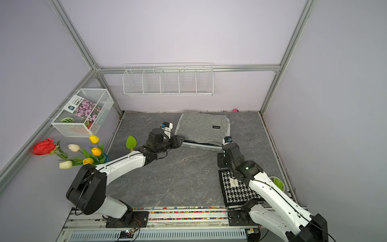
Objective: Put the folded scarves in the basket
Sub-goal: Move the scarf to the center of the board.
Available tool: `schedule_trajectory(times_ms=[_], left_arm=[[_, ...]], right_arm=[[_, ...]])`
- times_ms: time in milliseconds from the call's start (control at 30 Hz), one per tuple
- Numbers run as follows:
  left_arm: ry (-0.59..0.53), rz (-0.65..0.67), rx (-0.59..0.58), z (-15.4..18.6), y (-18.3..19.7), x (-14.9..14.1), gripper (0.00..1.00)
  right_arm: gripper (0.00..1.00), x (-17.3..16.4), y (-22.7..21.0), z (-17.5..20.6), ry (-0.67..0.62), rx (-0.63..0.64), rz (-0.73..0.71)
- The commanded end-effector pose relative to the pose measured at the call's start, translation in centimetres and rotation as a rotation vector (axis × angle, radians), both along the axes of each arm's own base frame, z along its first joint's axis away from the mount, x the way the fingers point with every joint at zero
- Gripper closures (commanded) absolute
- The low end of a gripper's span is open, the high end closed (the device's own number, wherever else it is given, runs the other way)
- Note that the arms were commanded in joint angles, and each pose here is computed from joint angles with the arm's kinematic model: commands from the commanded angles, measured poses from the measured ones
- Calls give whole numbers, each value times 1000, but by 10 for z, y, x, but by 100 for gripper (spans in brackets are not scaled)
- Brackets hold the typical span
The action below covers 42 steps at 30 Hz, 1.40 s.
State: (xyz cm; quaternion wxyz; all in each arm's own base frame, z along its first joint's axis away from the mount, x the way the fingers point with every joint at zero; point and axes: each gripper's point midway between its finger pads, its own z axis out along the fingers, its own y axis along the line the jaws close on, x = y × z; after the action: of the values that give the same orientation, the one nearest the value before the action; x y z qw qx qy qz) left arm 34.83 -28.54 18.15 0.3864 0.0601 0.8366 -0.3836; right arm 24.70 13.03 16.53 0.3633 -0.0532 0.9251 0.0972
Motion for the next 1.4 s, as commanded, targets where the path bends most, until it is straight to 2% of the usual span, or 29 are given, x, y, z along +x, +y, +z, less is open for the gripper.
schedule_trajectory(times_ms=[0,200,367,533,600,700,900,1067,1167,1233,1367], left_arm=[[-22,-3,-1,-5,9,-16,48],[-16,-40,38,-22,27,-52,48],[-13,-44,122,-36,49,-77,48],[-60,-98,29,-35,49,-97,47],[-40,-120,26,-41,45,-100,47],[-24,-125,39,-51,43,-98,47],[3,-132,26,-69,41,-100,47],[17,-138,15,-78,40,-104,47],[32,-145,26,-85,40,-106,47],[38,-148,32,-89,39,-107,47],[46,-147,42,-94,39,-109,47]], right_arm=[[45,-25,-8,-35,125,-34,-54],[44,-36,-31,-80,182,-92,-184],[44,-42,-65,-96,215,-216,-340],[44,-44,-61,-132,389,-194,-350],[45,-45,-49,-149,443,-168,-319],[47,-45,-41,-152,498,-203,-277],[51,-43,2,-158,507,-205,-130],[52,-45,74,-162,443,-234,125],[53,-57,115,-156,384,-312,282],[53,-70,142,-148,346,-322,387],[52,-82,160,-127,287,-329,446]])
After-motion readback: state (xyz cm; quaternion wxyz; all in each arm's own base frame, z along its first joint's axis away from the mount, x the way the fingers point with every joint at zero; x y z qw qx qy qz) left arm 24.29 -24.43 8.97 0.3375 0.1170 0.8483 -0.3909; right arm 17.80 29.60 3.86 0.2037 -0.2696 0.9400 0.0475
